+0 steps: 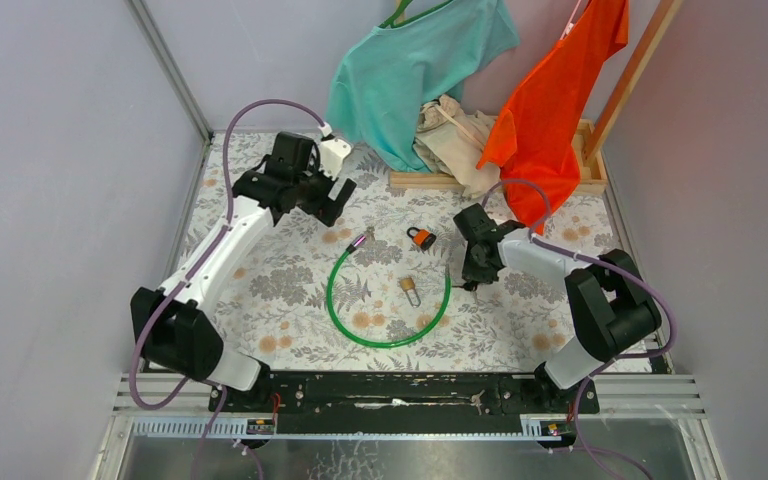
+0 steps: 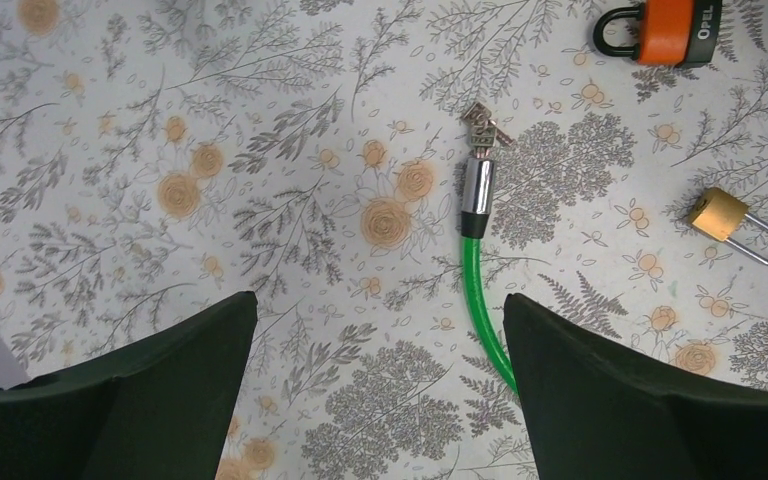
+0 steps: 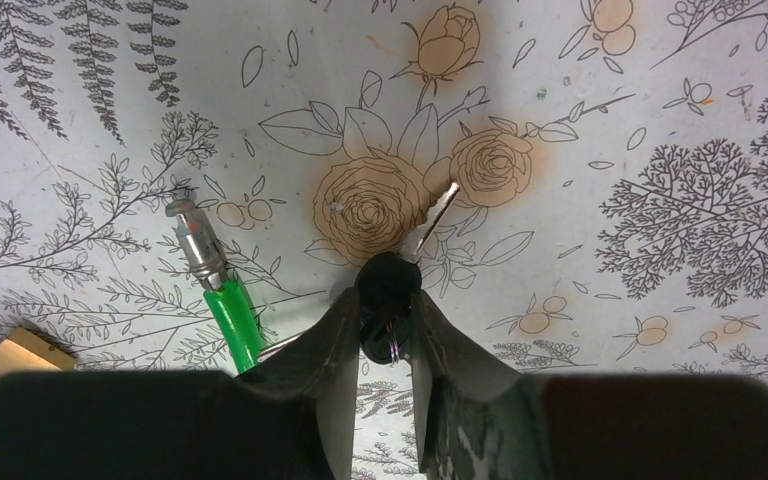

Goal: Unlock with the key

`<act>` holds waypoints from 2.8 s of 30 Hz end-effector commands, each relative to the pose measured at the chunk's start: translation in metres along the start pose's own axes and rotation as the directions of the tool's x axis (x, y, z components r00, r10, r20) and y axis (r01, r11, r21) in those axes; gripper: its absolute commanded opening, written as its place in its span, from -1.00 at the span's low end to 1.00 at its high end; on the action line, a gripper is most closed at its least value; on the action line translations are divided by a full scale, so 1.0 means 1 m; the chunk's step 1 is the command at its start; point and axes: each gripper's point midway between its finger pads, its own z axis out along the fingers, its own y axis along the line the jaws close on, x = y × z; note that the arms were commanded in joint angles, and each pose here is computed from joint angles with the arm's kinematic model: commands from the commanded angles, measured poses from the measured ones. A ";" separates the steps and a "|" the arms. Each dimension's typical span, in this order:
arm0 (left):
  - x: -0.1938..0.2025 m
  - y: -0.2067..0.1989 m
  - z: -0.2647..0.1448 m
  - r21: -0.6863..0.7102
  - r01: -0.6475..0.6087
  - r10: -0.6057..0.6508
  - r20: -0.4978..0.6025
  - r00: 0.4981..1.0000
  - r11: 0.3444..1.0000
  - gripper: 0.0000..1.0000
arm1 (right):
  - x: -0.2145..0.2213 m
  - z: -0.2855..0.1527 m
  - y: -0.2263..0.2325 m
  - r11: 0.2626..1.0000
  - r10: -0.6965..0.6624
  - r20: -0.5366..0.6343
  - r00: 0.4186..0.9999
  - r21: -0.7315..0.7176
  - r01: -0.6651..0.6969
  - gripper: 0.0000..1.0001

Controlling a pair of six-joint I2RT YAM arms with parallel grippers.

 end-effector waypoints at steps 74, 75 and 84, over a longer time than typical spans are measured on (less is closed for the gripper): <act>-0.011 -0.225 -0.151 0.910 -0.199 -0.088 0.246 0.965 0.362 0.45 | 0.008 -0.390 0.175 -0.123 -0.158 0.493 0.856 -0.870 0.478 -1.00; -0.012 -0.225 -0.151 0.911 -0.199 -0.090 0.247 0.965 0.360 0.45 | 0.008 -0.391 0.175 -0.127 -0.156 0.491 0.857 -0.871 0.475 -1.00; -0.025 -0.225 -0.165 0.910 -0.245 -0.093 0.291 0.952 0.334 0.06 | 0.009 -0.391 0.178 -0.158 -0.133 0.440 0.888 -0.894 0.419 -1.00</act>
